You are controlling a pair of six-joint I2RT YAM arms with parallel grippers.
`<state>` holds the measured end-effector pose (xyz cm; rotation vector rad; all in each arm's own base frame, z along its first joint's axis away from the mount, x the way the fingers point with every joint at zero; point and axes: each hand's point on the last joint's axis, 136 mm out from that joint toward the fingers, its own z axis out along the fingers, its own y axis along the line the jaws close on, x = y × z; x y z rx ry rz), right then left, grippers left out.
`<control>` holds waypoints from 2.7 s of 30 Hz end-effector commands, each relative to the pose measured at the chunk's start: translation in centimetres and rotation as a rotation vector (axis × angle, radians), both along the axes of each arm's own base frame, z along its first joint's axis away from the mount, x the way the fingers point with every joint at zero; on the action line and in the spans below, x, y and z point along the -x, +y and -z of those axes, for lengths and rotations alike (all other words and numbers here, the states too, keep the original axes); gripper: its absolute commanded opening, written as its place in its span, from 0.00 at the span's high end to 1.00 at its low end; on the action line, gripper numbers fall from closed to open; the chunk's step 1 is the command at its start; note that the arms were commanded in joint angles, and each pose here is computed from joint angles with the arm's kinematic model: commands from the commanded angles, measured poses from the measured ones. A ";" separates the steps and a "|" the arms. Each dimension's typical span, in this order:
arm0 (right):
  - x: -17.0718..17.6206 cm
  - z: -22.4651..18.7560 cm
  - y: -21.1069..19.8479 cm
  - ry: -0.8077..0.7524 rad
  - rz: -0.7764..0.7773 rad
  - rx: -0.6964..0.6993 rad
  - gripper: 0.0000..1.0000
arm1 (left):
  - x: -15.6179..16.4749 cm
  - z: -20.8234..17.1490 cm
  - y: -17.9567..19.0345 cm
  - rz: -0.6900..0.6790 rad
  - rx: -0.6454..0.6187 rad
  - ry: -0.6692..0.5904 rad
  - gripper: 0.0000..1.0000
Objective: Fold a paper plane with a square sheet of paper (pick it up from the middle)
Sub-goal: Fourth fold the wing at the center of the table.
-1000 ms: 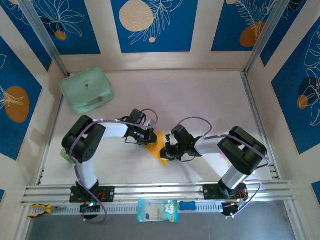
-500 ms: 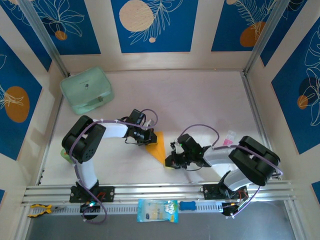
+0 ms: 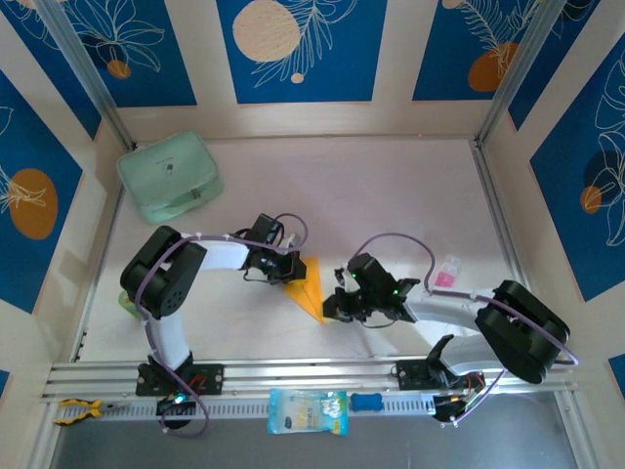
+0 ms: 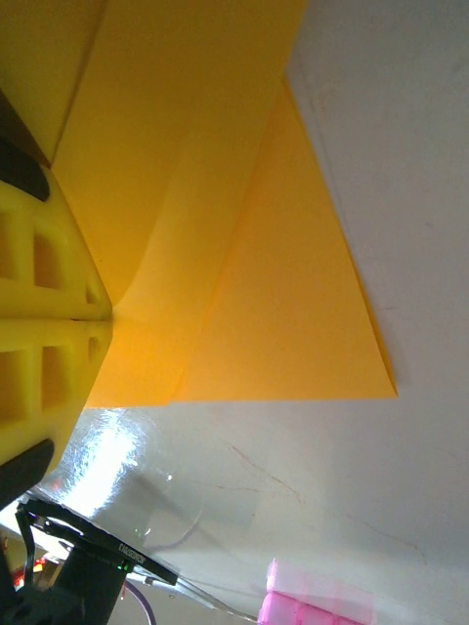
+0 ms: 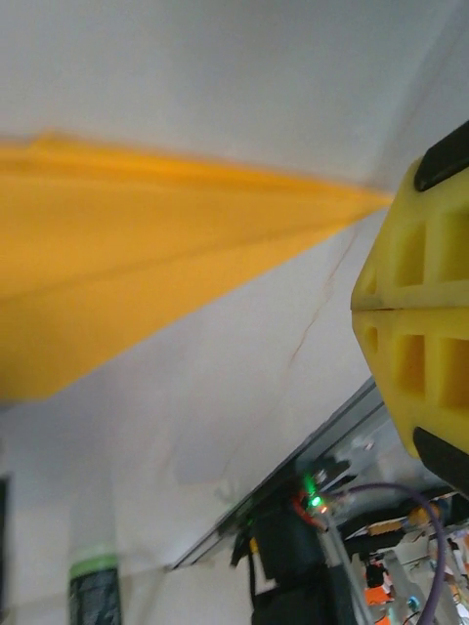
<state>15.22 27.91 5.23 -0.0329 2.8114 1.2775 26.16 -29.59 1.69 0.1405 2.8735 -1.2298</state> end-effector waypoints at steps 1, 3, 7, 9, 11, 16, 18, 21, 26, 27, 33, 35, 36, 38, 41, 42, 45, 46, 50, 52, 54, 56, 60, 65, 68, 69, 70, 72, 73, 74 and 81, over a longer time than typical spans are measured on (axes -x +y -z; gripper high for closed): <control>-1.9 0.4 0.5 0.006 0.040 0.022 0.98 | 1.1 3.4 3.0 -0.058 -0.147 0.066 0.97; -2.9 0.7 1.2 0.016 0.048 0.015 0.97 | 1.2 3.3 2.9 -0.056 -0.140 0.065 0.97; -3.0 2.3 1.9 0.066 0.035 0.007 0.97 | 1.0 2.8 2.5 -0.051 -0.115 0.061 0.96; -1.8 4.2 1.0 0.119 0.038 0.052 0.98 | 0.9 2.4 2.3 -0.049 -0.097 0.055 0.96; -0.7 5.6 0.0 0.158 0.052 0.086 0.99 | 0.7 1.5 2.0 -0.051 -0.079 0.035 0.95; 0.6 7.1 -1.5 0.185 0.090 0.110 1.00 | -0.1 -2.7 1.2 -0.029 -0.038 -0.088 0.94; 0.6 7.1 -1.6 0.185 0.090 0.117 1.00 | 0.5 -3.4 0.6 -0.008 -0.032 -0.103 0.96; 0.3 6.9 -1.3 0.177 0.088 0.110 1.00 | 2.2 -2.9 -0.6 0.040 -0.012 -0.069 1.00; 0.3 6.8 -1.3 0.176 0.091 0.110 1.00 | 4.0 -0.8 -1.9 0.071 -0.005 -0.002 1.00; 0.3 6.8 -1.3 0.176 0.090 0.110 1.00 | 4.0 -0.3 -1.8 0.066 -0.016 0.011 1.00; 0.4 6.8 -1.6 0.175 0.088 0.114 1.00 | 3.0 2.7 0.2 -0.009 -0.118 0.061 1.00; 0.4 6.5 -1.6 0.169 0.083 0.111 1.00 | 2.5 3.0 1.1 -0.042 -0.127 0.067 1.00; 0.4 6.4 -1.6 0.167 0.081 0.112 1.00 | 2.2 3.0 1.4 -0.055 -0.126 0.070 1.00; 0.5 6.4 -1.7 0.166 0.072 0.122 1.00 | 1.4 2.8 2.0 -0.077 -0.117 0.071 0.99; 0.7 6.6 -2.0 0.175 0.061 0.125 1.00 | 0.2 2.4 2.5 -0.105 -0.096 0.070 0.98; 0.7 6.6 -2.0 0.177 0.058 0.122 1.00 | -0.2 2.3 2.5 -0.111 -0.089 0.066 0.98; 0.8 6.6 -2.1 0.180 0.051 0.117 1.00 | -1.4 1.4 2.5 -0.120 -0.073 0.051 0.96; 0.8 6.6 -2.1 0.179 0.049 0.115 1.00 | -1.8 1.1 2.4 -0.118 -0.066 0.045 0.95; 0.5 6.3 -2.1 0.172 0.044 0.108 1.00 | -2.6 0.2 2.1 -0.108 -0.066 0.019 0.93; 0.4 6.2 -2.1 0.172 0.044 0.104 1.00 | -2.6 0.1 2.1 -0.103 -0.067 0.021 0.93; 0.2 5.8 -2.0 0.163 0.043 0.093 1.00 | -2.5 0.2 2.2 -0.097 -0.070 0.019 0.93; -0.1 5.4 -1.7 0.151 0.037 0.084 1.00 | -2.4 0.4 2.2 -0.088 -0.079 0.017 0.92; -0.6 4.6 -1.4 0.143 0.031 0.061 0.99 | -1.8 2.0 2.4 -0.070 -0.098 0.045 0.94; -1.3 2.1 -2.0 0.104 0.108 0.060 0.89 | -0.9 2.9 3.2 -0.073 -0.122 0.067 0.96; -1.1 1.2 -2.6 0.109 0.157 0.062 0.81 | -0.7 3.0 3.3 -0.078 -0.121 0.073 0.96; -0.9 1.1 -2.7 0.113 0.166 0.063 0.77 | -0.7 3.0 3.2 -0.080 -0.119 0.074 0.96; -0.7 1.0 -2.9 0.119 0.179 0.074 0.74 | -0.7 3.0 3.2 -0.083 -0.116 0.074 0.96; -0.2 1.1 -3.2 0.140 0.198 0.100 0.68 | -0.8 2.9 3.3 -0.088 -0.118 0.071 0.96; 0.1 1.2 -3.3 0.150 0.202 0.103 0.67 | -0.8 2.8 3.3 -0.091 -0.119 0.070 0.96; 0.4 1.4 -3.2 0.161 0.204 0.104 0.66 | -0.8 2.8 3.3 -0.094 -0.118 0.069 0.96; 1.9 2.3 -2.5 0.204 0.172 0.095 0.66 | -0.7 2.9 3.3 -0.105 -0.110 0.081 0.97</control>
